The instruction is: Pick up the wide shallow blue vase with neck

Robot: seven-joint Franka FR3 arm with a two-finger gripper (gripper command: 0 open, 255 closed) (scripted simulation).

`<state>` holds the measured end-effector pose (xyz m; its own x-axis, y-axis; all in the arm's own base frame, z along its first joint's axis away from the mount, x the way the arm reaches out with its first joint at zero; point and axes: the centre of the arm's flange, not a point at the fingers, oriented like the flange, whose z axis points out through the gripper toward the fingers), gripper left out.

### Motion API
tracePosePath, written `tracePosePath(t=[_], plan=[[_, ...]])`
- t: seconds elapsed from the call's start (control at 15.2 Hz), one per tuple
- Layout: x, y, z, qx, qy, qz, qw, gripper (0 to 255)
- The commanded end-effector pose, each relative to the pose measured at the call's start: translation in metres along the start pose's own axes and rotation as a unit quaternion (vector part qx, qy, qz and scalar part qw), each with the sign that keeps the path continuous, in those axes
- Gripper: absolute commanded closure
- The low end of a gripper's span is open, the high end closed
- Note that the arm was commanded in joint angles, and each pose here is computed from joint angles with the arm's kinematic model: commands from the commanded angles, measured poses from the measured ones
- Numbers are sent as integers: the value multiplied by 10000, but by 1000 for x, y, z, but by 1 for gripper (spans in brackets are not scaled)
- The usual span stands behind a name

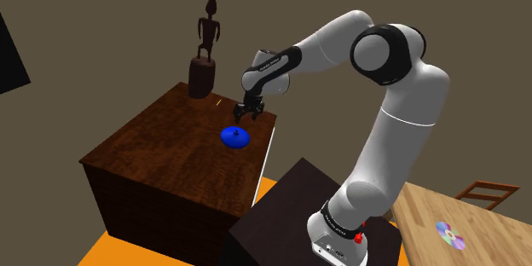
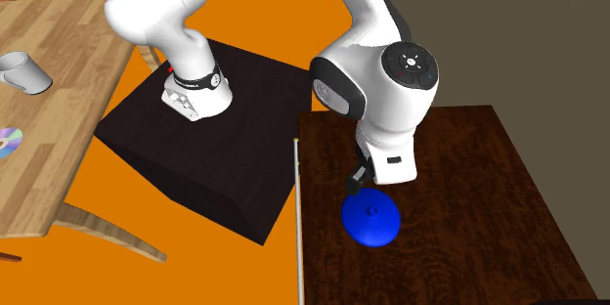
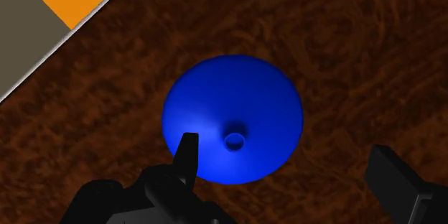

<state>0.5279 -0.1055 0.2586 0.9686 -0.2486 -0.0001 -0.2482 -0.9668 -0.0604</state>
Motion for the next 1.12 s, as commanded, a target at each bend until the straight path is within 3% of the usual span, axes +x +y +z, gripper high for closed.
tracePosePath(t=[0.0, 0.33, 0.99, 1.06], plan=[[18, 6, 21, 5, 30, 48, 10000, 0], [60, 19, 69, 23, 95, 166, 9998, 0], [60, 21, 109, 23, 95, 167, 9998, 0], [60, 21, 109, 23, 95, 167, 9998, 255]])
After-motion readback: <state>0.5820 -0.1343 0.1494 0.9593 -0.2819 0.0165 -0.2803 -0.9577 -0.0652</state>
